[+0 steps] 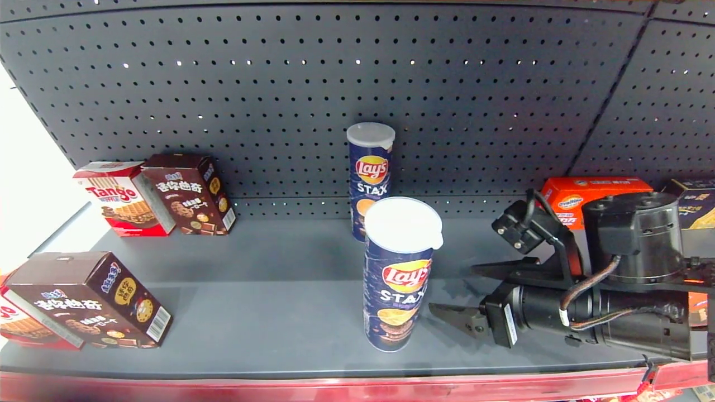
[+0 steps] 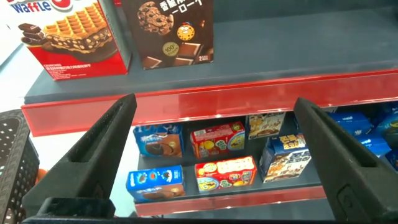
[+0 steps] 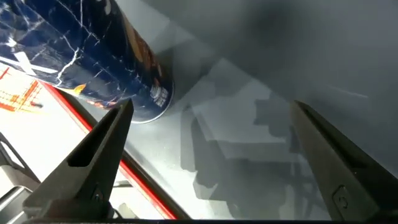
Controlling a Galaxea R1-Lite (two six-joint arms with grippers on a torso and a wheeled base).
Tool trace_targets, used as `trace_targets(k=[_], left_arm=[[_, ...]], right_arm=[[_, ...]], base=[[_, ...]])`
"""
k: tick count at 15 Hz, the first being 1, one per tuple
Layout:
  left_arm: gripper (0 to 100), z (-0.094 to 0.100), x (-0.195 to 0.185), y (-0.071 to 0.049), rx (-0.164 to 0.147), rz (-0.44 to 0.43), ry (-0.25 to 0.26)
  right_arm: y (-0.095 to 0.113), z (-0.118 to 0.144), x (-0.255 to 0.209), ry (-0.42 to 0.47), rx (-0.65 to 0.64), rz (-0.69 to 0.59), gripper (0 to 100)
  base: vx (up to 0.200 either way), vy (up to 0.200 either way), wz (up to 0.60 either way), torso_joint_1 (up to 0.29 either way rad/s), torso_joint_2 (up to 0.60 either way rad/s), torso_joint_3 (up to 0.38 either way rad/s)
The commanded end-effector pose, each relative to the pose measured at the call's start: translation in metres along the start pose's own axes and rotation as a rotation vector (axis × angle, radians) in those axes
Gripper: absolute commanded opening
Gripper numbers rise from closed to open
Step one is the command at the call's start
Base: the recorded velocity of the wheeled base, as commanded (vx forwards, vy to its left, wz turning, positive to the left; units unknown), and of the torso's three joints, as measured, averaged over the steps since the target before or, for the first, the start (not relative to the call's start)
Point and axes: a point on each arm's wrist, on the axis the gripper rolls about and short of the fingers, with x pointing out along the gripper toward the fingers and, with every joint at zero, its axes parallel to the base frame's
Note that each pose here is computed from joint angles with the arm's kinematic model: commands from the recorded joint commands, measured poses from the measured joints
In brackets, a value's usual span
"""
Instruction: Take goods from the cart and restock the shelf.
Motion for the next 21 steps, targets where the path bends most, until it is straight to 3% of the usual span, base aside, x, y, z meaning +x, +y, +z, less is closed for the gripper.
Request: trace_targets(k=[1, 21], left_arm=[[100, 0.0, 0.0, 0.0, -0.001, 0.0, 0.001], [100, 0.0, 0.0, 0.0, -0.001, 0.002, 0.003]], right_arm=[[0.002, -0.001, 0.009, 0.015, -0.003, 0.01, 100], [0.004, 0.006, 0.029, 0.007, -0.011, 0.021, 100]], base=[[0.0, 0.0, 0.0, 0.0, 0.0, 0.0], [0.0, 0.0, 0.0, 0.0, 0.0, 0.0]])
